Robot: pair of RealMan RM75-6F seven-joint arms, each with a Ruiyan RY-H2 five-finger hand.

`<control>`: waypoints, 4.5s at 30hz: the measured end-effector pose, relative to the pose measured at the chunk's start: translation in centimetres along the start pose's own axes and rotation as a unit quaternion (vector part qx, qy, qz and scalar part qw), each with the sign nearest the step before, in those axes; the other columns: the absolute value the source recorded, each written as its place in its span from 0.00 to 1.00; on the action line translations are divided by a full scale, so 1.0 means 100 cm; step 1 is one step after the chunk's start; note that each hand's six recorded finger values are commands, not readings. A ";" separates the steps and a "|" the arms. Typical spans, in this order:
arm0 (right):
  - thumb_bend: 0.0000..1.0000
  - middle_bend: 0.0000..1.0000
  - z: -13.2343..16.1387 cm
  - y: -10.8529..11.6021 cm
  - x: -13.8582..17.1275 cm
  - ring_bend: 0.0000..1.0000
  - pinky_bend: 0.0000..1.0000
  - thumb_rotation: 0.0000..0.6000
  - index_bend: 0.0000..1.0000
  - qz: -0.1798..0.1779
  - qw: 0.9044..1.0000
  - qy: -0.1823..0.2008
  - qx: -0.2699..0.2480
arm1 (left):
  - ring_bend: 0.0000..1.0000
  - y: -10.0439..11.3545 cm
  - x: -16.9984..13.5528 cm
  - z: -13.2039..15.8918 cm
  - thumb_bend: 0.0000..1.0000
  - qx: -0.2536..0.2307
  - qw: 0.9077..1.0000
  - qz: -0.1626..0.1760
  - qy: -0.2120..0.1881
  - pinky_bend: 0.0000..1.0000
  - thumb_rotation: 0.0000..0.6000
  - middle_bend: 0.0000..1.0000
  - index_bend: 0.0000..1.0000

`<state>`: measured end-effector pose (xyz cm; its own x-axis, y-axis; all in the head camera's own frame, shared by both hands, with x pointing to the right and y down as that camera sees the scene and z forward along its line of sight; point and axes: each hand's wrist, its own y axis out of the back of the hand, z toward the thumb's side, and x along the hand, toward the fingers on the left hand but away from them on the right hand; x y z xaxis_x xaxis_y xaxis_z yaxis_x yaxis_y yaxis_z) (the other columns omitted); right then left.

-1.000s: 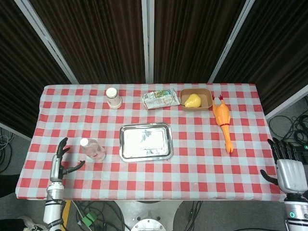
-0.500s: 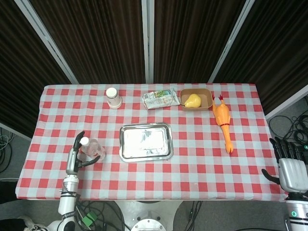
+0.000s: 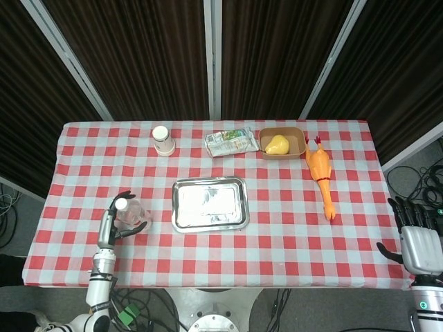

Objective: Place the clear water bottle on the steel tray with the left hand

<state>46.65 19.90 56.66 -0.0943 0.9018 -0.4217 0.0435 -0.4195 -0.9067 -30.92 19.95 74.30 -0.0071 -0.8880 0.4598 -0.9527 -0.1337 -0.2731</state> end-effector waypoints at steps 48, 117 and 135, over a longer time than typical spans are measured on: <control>0.11 0.04 0.000 -0.007 -0.003 0.00 0.00 1.00 0.02 0.020 1.000 -0.001 0.001 | 0.47 0.012 0.054 0.107 0.19 0.055 0.990 -0.064 -0.112 0.48 1.00 0.61 0.55; 0.11 0.04 -0.009 -0.004 -0.008 0.00 0.00 1.00 0.02 0.024 1.000 -0.018 -0.008 | 0.47 -0.119 0.085 0.081 0.19 0.147 0.963 -0.174 -0.142 0.48 1.00 0.61 0.54; 0.11 0.04 -0.015 0.001 -0.011 0.00 0.00 1.00 0.02 0.024 0.999 -0.030 -0.020 | 0.27 -0.119 0.088 0.077 0.05 0.130 0.967 -0.166 -0.143 0.32 1.00 0.37 0.27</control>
<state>48.29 19.05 56.98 -0.1499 0.8730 -0.4642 0.0890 -0.4557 -0.8857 -17.33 10.27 75.06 0.4056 -0.8577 0.3158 -0.7790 -0.5052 -0.3714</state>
